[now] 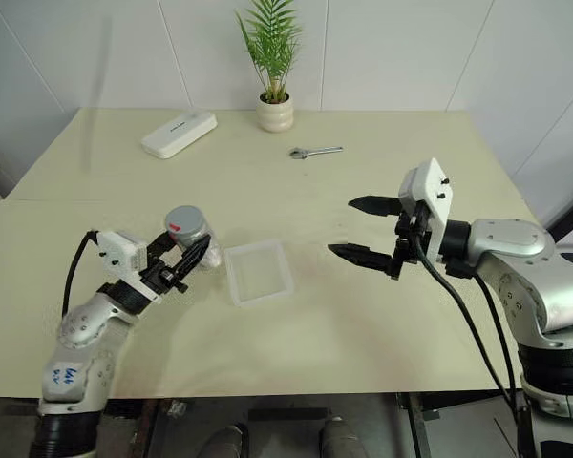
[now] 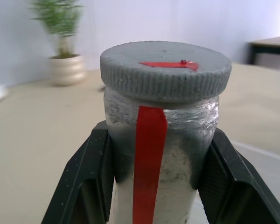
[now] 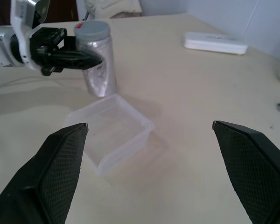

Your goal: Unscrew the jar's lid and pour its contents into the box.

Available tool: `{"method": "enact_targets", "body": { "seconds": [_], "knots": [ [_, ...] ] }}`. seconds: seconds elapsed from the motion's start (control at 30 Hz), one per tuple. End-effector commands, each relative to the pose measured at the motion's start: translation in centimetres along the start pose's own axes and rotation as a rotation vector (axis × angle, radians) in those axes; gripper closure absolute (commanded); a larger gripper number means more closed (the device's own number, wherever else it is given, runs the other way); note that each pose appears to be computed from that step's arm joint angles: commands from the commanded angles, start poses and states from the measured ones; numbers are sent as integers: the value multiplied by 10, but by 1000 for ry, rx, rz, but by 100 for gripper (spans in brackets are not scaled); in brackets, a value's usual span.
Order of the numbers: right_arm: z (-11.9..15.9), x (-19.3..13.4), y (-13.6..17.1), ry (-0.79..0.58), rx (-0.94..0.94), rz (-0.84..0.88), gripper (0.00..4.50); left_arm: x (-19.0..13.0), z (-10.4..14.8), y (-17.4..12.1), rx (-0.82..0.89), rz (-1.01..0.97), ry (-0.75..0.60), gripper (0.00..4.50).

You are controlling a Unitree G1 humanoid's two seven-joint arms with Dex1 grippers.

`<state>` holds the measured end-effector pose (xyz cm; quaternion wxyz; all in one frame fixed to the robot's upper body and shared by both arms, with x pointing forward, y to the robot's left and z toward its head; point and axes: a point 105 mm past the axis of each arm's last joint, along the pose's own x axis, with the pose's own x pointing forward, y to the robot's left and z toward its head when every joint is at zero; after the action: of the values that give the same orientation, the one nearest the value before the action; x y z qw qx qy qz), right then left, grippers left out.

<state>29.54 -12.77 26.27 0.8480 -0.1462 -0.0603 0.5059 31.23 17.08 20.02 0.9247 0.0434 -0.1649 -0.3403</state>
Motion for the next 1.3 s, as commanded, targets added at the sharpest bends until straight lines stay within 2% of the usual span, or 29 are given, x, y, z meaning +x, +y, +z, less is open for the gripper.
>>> {"method": "enact_targets", "body": {
  "seconds": [0.03,0.1,0.27,0.37,0.6,0.93,1.3],
  "knots": [
    [25,5,6,-96,-28,-76,0,7,13,-6,-53,-167,-20,254],
    [31,10,11,-123,-18,-107,0,10,15,-11,-53,-250,-2,254],
    [49,28,21,-210,15,-220,0,30,12,-2,-86,-300,19,254],
    [56,38,32,-243,29,-233,0,38,12,-13,-73,-423,25,254],
    [58,58,45,-241,99,-228,0,45,14,-20,-65,-526,7,254],
    [63,99,63,-225,76,-180,0,49,16,-24,-33,-603,42,254],
    [48,120,62,-194,49,-133,0,54,22,-21,-20,-630,36,254]
  ]
}}
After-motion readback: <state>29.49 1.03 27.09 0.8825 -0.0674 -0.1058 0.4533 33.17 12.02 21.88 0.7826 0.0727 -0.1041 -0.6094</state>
